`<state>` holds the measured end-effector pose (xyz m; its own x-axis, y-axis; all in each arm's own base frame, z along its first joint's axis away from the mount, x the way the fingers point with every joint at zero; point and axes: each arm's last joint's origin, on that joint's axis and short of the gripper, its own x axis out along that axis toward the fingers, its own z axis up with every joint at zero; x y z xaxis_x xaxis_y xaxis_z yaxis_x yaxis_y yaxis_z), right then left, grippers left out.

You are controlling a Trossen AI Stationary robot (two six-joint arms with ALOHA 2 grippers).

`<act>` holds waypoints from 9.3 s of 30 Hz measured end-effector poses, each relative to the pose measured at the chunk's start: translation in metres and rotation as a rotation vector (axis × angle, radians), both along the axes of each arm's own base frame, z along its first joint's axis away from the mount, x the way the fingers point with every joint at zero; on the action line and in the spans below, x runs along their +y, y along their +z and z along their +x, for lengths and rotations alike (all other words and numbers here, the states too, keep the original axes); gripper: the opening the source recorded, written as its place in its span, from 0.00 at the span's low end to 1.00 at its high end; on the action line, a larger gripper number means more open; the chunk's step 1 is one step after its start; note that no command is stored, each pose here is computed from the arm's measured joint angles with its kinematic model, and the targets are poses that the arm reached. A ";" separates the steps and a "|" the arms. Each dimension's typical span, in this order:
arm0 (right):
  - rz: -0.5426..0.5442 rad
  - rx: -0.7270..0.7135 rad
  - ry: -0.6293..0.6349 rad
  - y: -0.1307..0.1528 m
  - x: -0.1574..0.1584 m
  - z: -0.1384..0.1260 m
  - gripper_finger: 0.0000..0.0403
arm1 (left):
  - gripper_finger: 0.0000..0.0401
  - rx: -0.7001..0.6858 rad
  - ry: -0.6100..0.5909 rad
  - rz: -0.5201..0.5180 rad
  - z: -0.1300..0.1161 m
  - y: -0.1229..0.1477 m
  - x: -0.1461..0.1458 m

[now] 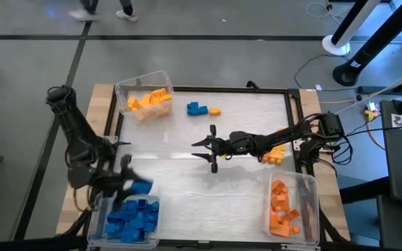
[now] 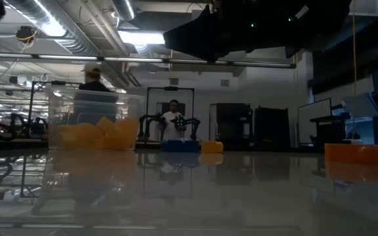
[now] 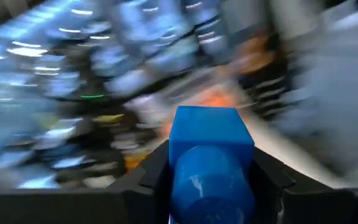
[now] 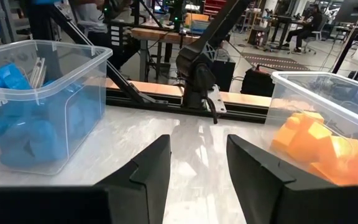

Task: Sort blocks
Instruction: Put the blue game piece into the bottom left transparent bin, then put the yellow game piece into the top transparent bin, then put the blue game piece into the bottom left transparent bin

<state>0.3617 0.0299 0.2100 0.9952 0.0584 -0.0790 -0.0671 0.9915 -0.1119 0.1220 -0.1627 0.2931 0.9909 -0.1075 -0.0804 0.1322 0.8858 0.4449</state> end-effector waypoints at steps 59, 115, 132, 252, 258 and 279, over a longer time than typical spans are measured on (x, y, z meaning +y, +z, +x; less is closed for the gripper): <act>-0.190 0.633 -0.368 0.091 -0.180 0.010 0.39 | 0.52 0.279 -0.031 -0.307 -0.037 -0.008 0.054; -0.078 1.016 -0.206 -0.022 -0.244 0.014 0.40 | 0.52 0.354 0.115 -0.221 -0.035 -0.019 0.076; -0.056 1.039 -0.197 -0.030 -0.244 0.014 0.67 | 0.52 0.393 0.149 -0.242 -0.035 -0.043 0.076; -0.442 0.610 -0.333 0.222 -0.121 -0.007 0.53 | 0.52 0.064 0.339 -0.107 0.024 -0.009 0.097; -0.383 0.751 -0.240 0.211 -0.085 -0.014 0.53 | 0.52 0.090 0.304 -0.190 0.055 -0.011 0.127; -0.494 1.081 -0.390 0.186 0.034 -0.058 0.53 | 0.52 0.540 0.462 -0.218 0.214 -0.054 0.258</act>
<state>0.3037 0.0638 0.3961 0.3517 -0.4943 -0.7949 -0.0682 0.8334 -0.5484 0.3355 0.0950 0.2389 0.7677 0.2417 -0.5935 -0.1246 0.9648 0.2317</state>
